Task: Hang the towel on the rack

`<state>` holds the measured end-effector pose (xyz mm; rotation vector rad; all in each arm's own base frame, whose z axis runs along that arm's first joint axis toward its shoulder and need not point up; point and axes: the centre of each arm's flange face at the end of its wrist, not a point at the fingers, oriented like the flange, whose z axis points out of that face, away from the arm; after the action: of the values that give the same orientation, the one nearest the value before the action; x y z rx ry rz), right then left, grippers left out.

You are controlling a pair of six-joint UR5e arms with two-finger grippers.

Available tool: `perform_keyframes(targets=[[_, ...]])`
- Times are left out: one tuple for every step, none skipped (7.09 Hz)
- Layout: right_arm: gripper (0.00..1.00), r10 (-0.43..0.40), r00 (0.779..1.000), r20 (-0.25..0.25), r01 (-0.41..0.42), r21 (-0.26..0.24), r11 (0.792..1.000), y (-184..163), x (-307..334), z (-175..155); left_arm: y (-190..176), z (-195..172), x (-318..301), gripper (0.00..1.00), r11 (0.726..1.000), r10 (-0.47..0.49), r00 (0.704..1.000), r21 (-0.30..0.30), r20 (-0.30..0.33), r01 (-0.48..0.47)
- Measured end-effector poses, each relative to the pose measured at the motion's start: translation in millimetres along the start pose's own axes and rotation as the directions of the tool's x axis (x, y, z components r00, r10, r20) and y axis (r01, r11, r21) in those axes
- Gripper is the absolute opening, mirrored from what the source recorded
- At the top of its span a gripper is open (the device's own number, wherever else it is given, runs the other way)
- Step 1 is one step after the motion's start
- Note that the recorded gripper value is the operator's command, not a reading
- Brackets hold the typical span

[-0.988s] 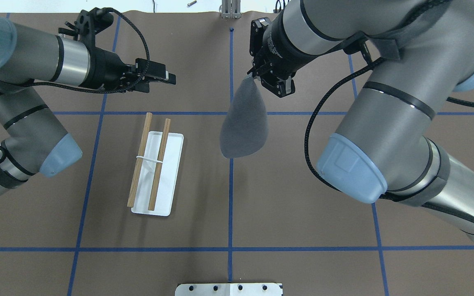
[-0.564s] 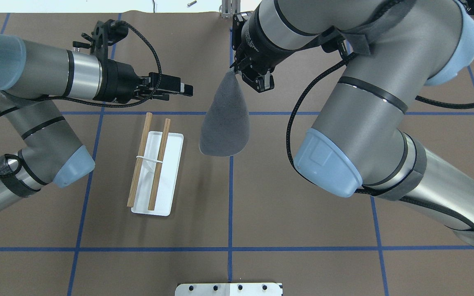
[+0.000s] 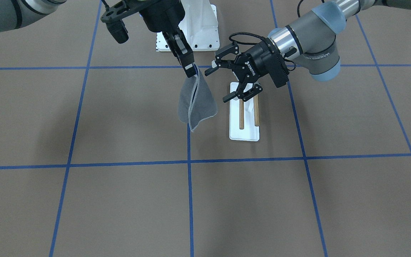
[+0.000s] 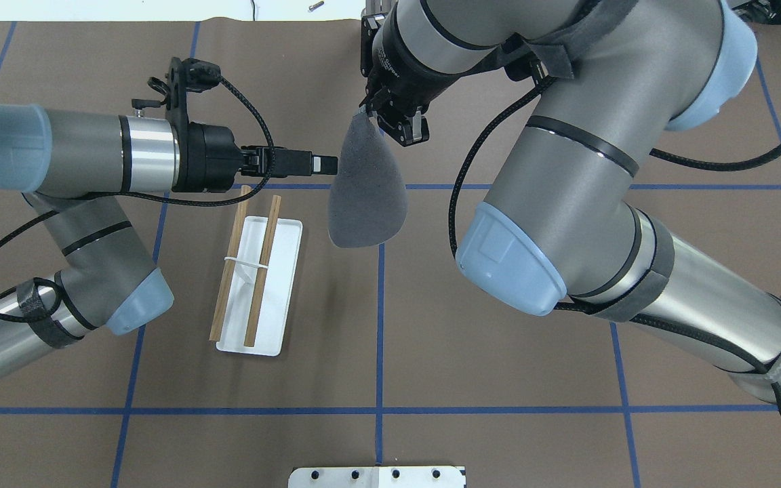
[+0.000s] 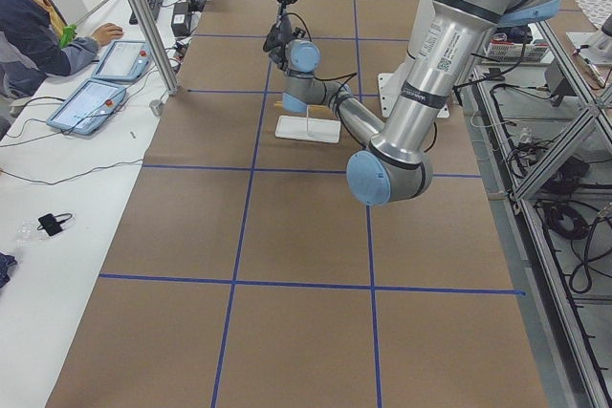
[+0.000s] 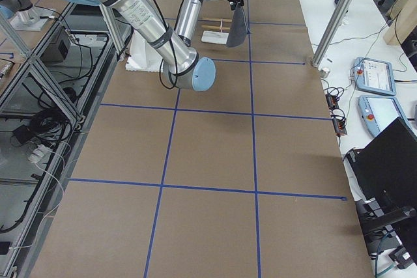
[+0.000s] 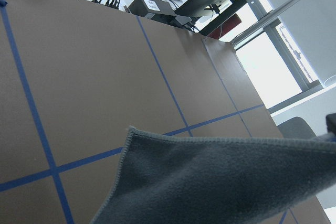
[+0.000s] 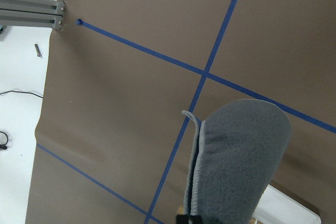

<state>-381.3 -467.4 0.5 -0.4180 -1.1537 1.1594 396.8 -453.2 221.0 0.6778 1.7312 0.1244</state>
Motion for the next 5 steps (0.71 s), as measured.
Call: perform_keyframes(targets=[[0.00, -0.001, 1.000, 0.001, 0.001, -0.003, 1.000, 1, 0, 0, 7, -2, -10, 0.96, 0.999, 0.050, 0.999, 0.011, -0.022, -0.050], [0.00, -0.002, 1.000, -0.001, 0.002, -0.005, 1.000, 2, 1, 1, 12, -4, -17, 0.97, 0.997, 0.077, 0.997, 0.016, -0.029, -0.076], [0.00, -0.004, 1.000, -0.003, 0.004, -0.009, 1.000, 3, 2, 2, 13, -4, -21, 0.97, 0.995, 0.098, 0.995, 0.018, -0.030, -0.098], [0.00, -0.010, 1.000, -0.004, 0.010, -0.015, 1.000, 6, 4, 3, 15, -5, -24, 0.97, 0.993, 0.119, 0.992, 0.025, -0.040, -0.118], [0.00, -0.017, 1.000, -0.006, 0.017, -0.021, 1.000, 8, 5, 4, 16, -7, -28, 0.96, 0.990, 0.136, 0.989, 0.039, -0.056, -0.134]])
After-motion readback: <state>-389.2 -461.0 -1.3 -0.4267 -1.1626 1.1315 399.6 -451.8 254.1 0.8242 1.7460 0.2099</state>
